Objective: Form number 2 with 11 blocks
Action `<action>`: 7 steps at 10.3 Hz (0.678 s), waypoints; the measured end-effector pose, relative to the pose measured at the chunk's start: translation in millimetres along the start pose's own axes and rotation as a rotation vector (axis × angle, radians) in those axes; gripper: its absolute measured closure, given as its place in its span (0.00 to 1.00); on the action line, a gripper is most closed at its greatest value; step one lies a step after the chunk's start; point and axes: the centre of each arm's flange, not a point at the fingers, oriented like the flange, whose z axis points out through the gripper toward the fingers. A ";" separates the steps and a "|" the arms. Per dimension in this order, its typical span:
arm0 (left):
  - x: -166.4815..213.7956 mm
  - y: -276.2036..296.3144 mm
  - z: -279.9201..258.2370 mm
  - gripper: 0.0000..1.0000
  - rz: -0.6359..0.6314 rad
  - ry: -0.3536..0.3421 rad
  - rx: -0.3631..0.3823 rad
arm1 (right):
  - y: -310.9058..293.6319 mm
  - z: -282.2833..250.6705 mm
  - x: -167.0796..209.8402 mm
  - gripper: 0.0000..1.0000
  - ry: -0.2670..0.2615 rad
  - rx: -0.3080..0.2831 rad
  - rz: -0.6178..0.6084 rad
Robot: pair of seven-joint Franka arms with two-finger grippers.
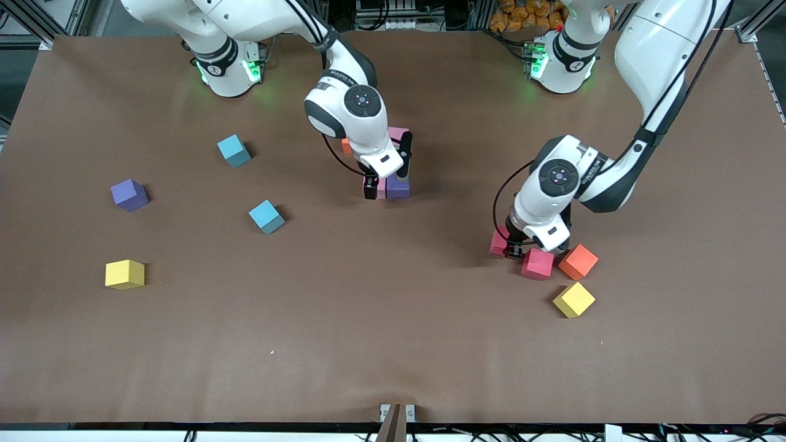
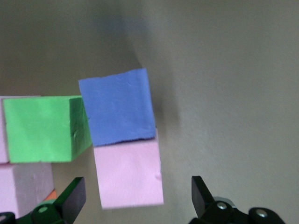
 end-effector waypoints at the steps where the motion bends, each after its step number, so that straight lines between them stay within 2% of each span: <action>1: -13.7 -2.6 -1.6 0.39 -0.007 0.000 0.001 | 3.2 -16.4 -0.5 0.00 -0.021 -0.003 0.004; 4: -48.1 -8.4 -7.3 0.39 -0.039 -0.007 -0.009 | 21.3 -63.2 -27.2 0.00 -0.105 -0.017 0.058; 7: -98.0 -7.8 -31.7 0.39 -0.084 -0.051 0.010 | 104.3 -77.0 -110.7 0.00 -0.101 -0.028 0.247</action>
